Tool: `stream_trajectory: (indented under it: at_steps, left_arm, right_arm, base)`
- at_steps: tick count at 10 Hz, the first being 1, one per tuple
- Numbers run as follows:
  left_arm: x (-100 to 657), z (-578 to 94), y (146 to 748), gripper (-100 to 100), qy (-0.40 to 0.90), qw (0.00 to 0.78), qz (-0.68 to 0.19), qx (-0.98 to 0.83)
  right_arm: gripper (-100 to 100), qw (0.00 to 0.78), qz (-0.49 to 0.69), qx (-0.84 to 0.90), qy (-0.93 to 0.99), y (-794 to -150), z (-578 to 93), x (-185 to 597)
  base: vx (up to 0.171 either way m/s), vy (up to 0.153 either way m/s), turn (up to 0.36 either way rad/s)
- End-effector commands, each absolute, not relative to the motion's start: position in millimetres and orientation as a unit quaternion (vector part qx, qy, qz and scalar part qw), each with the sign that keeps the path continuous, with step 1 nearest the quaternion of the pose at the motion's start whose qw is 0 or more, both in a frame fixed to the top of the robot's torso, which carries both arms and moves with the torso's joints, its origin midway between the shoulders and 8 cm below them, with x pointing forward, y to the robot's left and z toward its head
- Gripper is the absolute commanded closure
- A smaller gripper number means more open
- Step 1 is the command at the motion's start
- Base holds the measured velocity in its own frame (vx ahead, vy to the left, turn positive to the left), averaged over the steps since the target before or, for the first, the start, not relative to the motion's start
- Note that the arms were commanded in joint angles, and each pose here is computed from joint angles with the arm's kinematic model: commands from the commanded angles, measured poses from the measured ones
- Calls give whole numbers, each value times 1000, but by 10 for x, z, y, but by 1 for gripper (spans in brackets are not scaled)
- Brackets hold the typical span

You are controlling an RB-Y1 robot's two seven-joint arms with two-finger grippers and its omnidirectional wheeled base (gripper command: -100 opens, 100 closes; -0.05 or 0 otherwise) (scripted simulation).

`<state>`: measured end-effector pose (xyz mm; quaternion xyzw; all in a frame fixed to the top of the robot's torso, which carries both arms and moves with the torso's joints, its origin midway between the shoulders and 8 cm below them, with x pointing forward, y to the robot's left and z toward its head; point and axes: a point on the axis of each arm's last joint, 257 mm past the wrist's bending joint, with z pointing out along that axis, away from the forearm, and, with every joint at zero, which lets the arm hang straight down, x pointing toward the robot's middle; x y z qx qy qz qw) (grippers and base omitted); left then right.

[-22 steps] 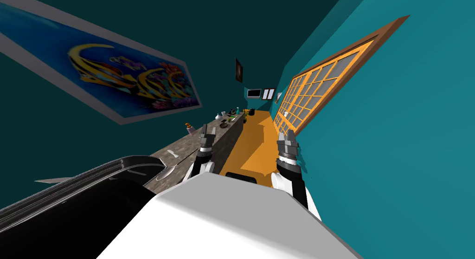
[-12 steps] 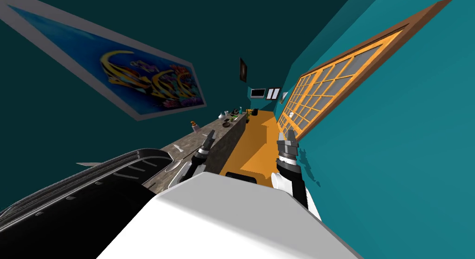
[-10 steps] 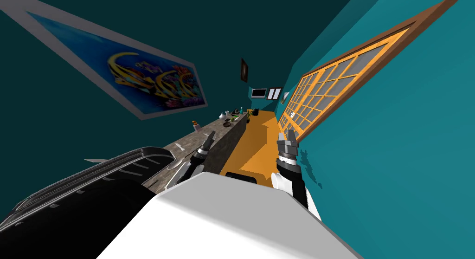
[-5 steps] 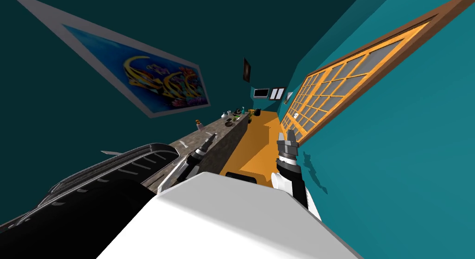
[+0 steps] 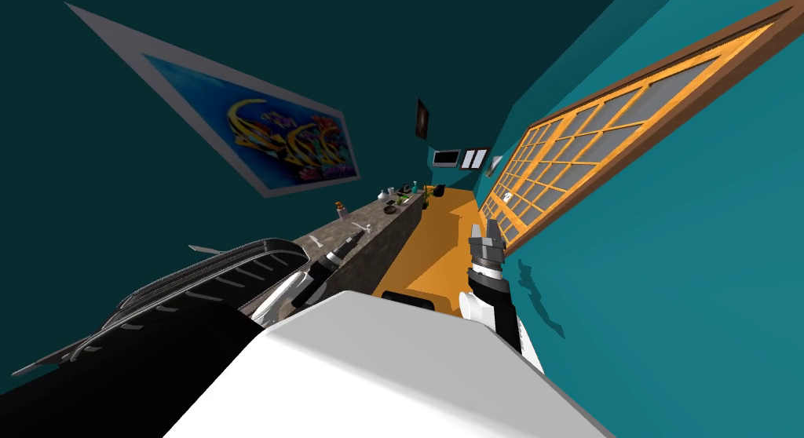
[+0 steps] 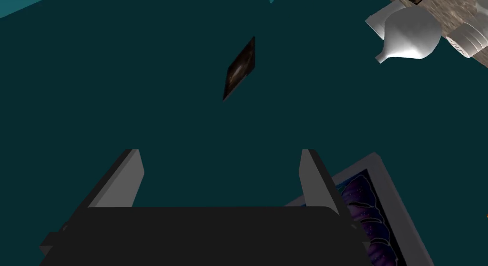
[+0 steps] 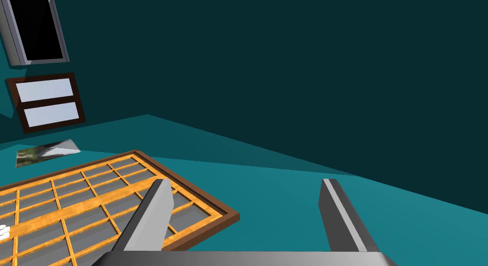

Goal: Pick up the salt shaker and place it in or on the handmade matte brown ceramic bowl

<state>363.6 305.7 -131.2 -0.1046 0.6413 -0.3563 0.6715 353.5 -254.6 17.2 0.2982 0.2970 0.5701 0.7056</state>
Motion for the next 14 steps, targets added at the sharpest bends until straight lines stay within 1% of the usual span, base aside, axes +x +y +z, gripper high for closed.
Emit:
stream_trajectory:
  at_steps: [1,3,8,12,14]
  left_arm:
    - [3636,-1389,3098,-100,654,668,-343,-97]
    - [3620,-1565,3223,-100,687,653,-311,-76]
    - [3576,-1850,3376,-100,735,623,-265,-40]
    - [3470,-2213,3518,-100,788,574,-222,1]
    - [3395,-2392,3571,-100,811,547,-204,19]
  right_arm:
    - [0,706,570,298,297,-2546,172,3535]
    - [0,706,570,298,297,-2545,172,3535]
    - [0,706,570,298,297,-2546,172,3534]
    - [0,706,570,298,297,-2546,171,3534]
    - [0,706,570,298,297,-2546,171,3534]
  base:
    - [19,4,22]
    - [32,6,40]
    - [59,10,14]
    - [120,14,-9]
    - [169,8,-25]
